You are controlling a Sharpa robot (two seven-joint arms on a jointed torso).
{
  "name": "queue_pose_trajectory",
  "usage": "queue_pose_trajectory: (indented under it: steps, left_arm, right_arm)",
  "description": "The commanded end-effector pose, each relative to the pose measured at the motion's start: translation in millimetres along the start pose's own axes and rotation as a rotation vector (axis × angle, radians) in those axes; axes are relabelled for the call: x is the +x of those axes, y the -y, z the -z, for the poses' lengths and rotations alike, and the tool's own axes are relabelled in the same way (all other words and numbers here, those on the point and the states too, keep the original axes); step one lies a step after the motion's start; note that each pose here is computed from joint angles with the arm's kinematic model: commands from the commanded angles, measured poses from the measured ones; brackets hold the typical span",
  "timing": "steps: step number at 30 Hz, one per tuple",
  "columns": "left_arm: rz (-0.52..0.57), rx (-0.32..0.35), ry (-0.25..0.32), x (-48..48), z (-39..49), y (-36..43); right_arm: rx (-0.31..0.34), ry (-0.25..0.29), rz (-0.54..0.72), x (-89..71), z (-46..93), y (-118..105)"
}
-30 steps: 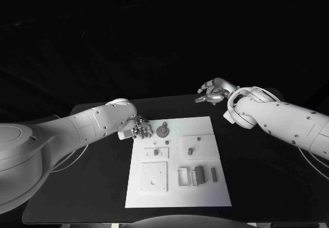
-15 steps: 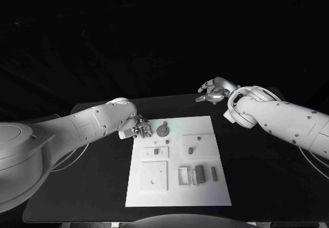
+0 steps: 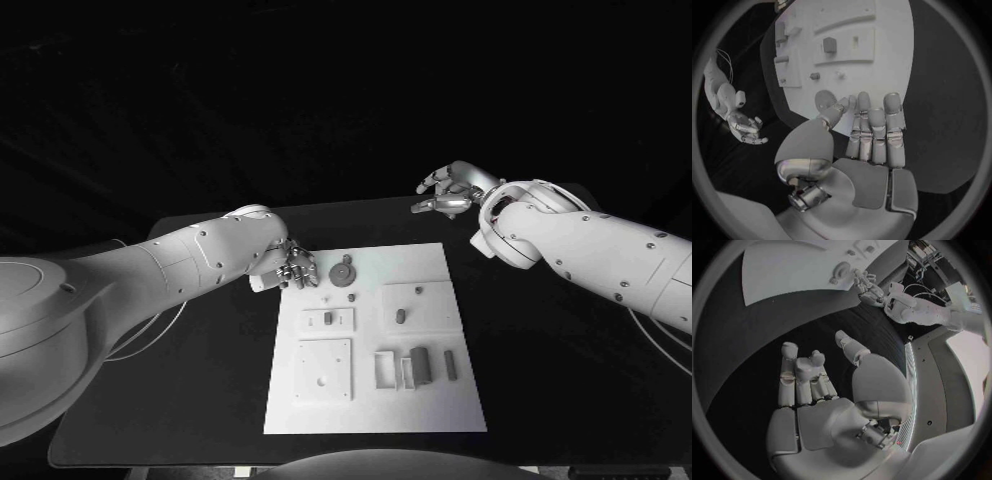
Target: Assemble the parts on the task board
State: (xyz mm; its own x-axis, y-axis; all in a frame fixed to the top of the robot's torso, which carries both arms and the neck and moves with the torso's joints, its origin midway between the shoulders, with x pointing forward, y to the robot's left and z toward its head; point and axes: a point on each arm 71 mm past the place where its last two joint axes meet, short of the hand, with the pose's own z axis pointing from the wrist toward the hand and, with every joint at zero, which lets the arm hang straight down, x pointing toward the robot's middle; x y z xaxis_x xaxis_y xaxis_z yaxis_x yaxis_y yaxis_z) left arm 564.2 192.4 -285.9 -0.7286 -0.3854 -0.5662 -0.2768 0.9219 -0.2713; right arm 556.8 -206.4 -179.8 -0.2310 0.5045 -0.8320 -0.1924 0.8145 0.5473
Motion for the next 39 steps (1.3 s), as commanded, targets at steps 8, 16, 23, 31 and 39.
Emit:
queue_pose_trajectory:
  steps: [8,16,23,31,39]
  left_arm:
    - [0.079,-0.002,-0.044,4.0,5.0,-10.8]
    - [0.106,0.004,-0.103,17.7,15.1,-19.5]
    - [0.113,0.019,-0.106,27.5,22.3,-22.1]
    - [0.107,0.031,-0.114,38.4,27.6,-22.9]
    - [0.052,0.026,-0.111,45.3,30.4,-24.5]
  right_arm:
    - [-0.006,-0.007,0.009,-0.4,0.9,1]
    - [-0.002,-0.006,0.01,-1.3,1.4,2]
    - [0.0,-0.006,0.01,-2.1,1.9,4]
    - [0.001,-0.006,0.011,-2.4,2.2,4]
    - [0.004,-0.006,0.012,-3.2,2.6,6]
